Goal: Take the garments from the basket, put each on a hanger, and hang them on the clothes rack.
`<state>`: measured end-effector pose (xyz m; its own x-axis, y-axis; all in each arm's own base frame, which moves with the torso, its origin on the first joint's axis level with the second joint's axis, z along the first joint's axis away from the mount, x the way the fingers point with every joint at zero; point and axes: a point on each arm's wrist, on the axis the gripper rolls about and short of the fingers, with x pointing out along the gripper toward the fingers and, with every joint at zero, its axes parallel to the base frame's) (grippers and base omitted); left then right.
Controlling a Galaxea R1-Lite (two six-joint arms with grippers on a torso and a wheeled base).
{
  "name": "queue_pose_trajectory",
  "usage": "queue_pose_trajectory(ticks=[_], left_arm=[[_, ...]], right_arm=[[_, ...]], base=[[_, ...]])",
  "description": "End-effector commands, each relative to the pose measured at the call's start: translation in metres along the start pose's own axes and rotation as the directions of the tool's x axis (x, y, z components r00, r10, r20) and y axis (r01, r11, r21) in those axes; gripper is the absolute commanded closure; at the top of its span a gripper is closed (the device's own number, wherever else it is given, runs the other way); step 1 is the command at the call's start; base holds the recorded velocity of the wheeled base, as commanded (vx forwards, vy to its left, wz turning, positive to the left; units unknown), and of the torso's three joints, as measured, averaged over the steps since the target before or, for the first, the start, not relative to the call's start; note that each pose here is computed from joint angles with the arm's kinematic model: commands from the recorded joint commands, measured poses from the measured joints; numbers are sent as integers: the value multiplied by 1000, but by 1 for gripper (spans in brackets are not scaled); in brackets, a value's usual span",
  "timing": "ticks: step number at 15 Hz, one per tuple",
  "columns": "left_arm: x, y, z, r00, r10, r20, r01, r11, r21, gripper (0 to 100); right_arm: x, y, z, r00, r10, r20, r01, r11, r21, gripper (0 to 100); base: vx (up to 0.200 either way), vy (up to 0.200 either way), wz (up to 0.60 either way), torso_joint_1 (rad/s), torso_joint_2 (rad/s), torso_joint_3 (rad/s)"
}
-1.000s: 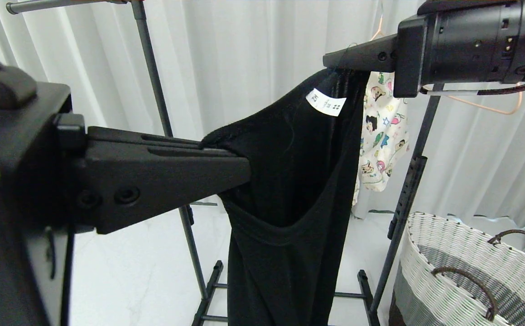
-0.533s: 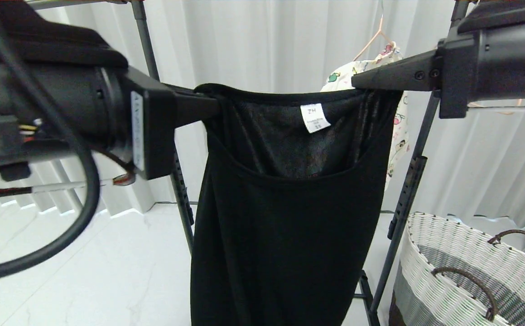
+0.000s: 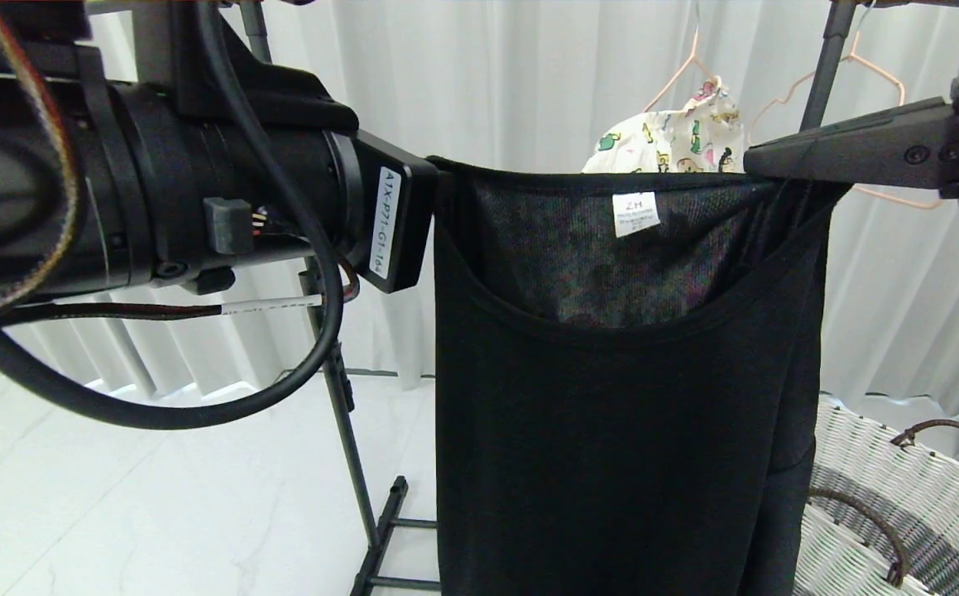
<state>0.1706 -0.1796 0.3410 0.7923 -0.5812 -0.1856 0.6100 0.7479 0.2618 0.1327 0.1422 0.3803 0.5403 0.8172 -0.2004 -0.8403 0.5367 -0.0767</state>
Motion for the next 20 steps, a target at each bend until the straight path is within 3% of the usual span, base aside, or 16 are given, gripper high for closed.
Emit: queue_pose_trajectory(ticks=[1, 3, 5, 6, 7, 8, 9, 10, 11, 12, 13, 14, 15, 18, 20], left_arm=[[2, -1, -1, 1000, 0, -6, 0, 1000, 1, 100], [4, -1, -2, 1000, -1, -12, 1, 1000, 1, 100], [4, -1, -4, 1000, 3, -21, -3, 1000, 3, 100], [5, 4, -9, 998, 41, -45, -40, 999, 6, 100], [3, 15, -17, 989, 123, -83, -121, 992, 26, 100], [-1, 21, -22, 982, 160, -98, -157, 987, 43, 100], [-17, 43, -46, 949, 266, -168, -258, 964, 69, 100], [-30, 58, -62, 916, 338, -215, -332, 941, 65, 100], [-36, 67, -70, 893, 380, -241, -377, 924, 62, 100], [-50, 86, -91, 824, 472, -313, -479, 876, 60, 100], [-58, 94, -105, 787, 504, -355, -520, 852, 58, 100], [-63, 98, -112, 779, 505, -373, -526, 849, 49, 100], [-66, 97, -116, 786, 490, -377, -514, 857, 40, 100], [-65, 96, -119, 787, 481, -387, -508, 861, 38, 100], [-64, 97, -119, 790, 487, -372, -513, 858, 33, 100]], right_arm=[[-3, 1, 0, 1000, 0, 4, 0, 1000, -1, 0], [-3, 1, -2, 1000, -13, -6, 13, 1000, 1, 0], [-8, -1, -8, 991, -132, -39, 132, 991, 1, 0], [-16, -8, -22, 948, -292, -130, 293, 956, -9, 0], [-29, -11, -36, 877, -427, -222, 430, 902, -38, 0], [-35, -12, -41, 849, -466, -248, 470, 881, -47, 0], [-55, -18, -61, 778, -543, -316, 556, 829, -54, 0], [-66, -22, -75, 730, -588, -348, 611, 790, -53, 0], [-72, -24, -81, 702, -613, -362, 642, 765, -50, 0], [-79, -29, -92, 648, -656, -388, 700, 713, -37, 0], [-82, -32, -99, 620, -682, -389, 731, 682, -31, 0], [-82, -37, -105, 592, -706, -390, 759, 651, -27, 0], [-80, -41, -109, 574, -725, -381, 778, 628, -22, 0], [-76, -47, -111, 567, -753, -333, 801, 598, 13, 0], [-73, -50, -107, 570, -756, -321, 813, 576, 85, 0]], base=[[0, 0, 0, 0, 0, 0], [0, 0, 0, 0, 0, 0], [0, 0, 0, 0, 0, 0], [0, 0, 0, 0, 0, 0], [0, 0, 0, 0, 0, 0], [0, 0, 0, 0, 0, 0], [0, 0, 0, 0, 0, 0], [0, 0, 0, 0, 0, 0], [0, 0, 0, 0, 0, 0], [0, 0, 0, 0, 0, 0], [0, 0, 0, 0, 0, 0], [0, 0, 0, 0, 0, 0], [0, 0, 0, 0, 0, 0], [0, 0, 0, 0, 0, 0], [0, 0, 0, 13, -62, -40]])
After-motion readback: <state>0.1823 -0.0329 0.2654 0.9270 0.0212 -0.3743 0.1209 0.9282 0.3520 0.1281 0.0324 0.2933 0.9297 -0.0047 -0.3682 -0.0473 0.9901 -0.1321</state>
